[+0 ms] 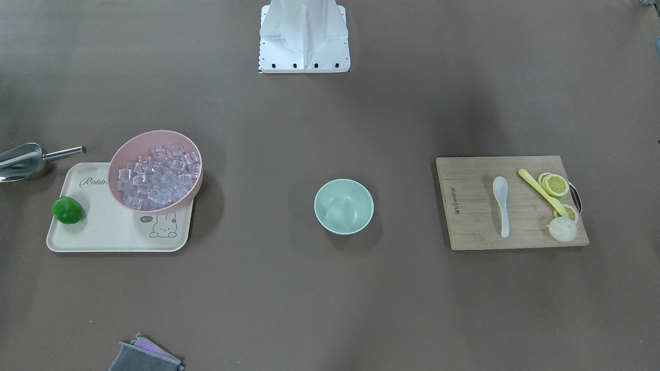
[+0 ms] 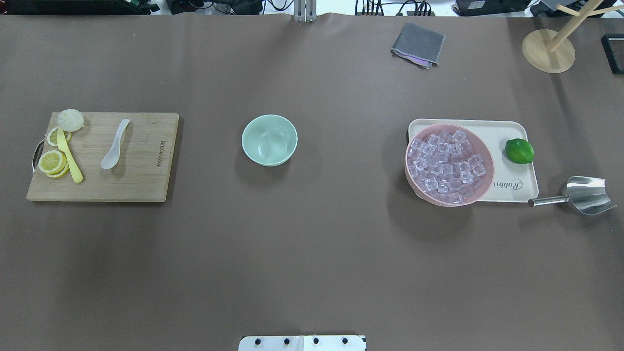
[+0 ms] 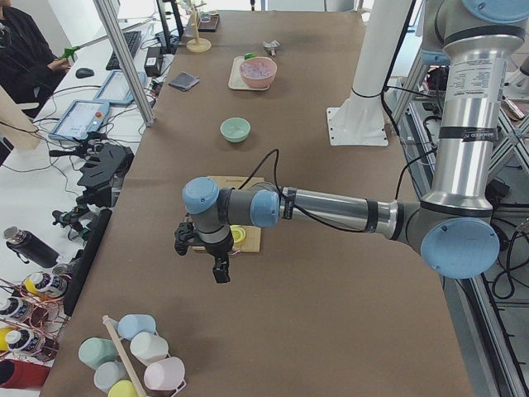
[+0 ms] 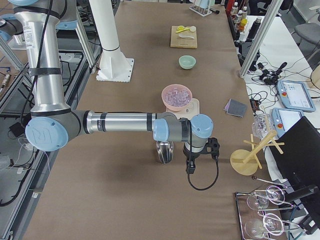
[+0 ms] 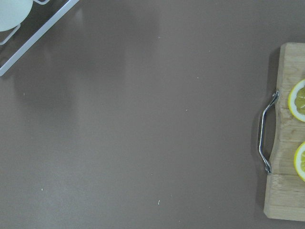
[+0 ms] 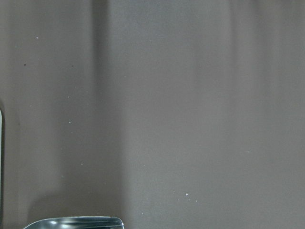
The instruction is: Put spoon and ice into bowl
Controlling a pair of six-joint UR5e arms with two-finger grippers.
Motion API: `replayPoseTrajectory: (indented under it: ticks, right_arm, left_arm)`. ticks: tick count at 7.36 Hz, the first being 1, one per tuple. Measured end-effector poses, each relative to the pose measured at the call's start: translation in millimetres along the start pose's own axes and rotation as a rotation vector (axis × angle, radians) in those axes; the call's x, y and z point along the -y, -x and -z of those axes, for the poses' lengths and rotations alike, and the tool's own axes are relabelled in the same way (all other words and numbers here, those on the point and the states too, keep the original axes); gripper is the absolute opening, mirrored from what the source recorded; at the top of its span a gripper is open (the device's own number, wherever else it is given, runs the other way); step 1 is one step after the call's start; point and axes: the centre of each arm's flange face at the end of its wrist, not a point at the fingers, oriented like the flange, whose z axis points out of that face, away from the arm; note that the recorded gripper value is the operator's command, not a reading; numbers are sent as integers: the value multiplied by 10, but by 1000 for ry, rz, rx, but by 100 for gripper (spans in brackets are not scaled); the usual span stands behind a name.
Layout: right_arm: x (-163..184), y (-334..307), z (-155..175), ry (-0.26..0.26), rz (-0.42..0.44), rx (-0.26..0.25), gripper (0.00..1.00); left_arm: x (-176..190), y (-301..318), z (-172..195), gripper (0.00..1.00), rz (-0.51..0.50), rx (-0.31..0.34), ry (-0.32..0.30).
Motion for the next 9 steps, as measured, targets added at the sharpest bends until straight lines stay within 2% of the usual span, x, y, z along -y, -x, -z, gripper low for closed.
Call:
replayPoseTrajectory:
  ticks: [9]
  right_arm:
    - [57,130,35,-7,22,4,100]
  left_arm:
    - [97,-114,90,99,-25,-3,-23]
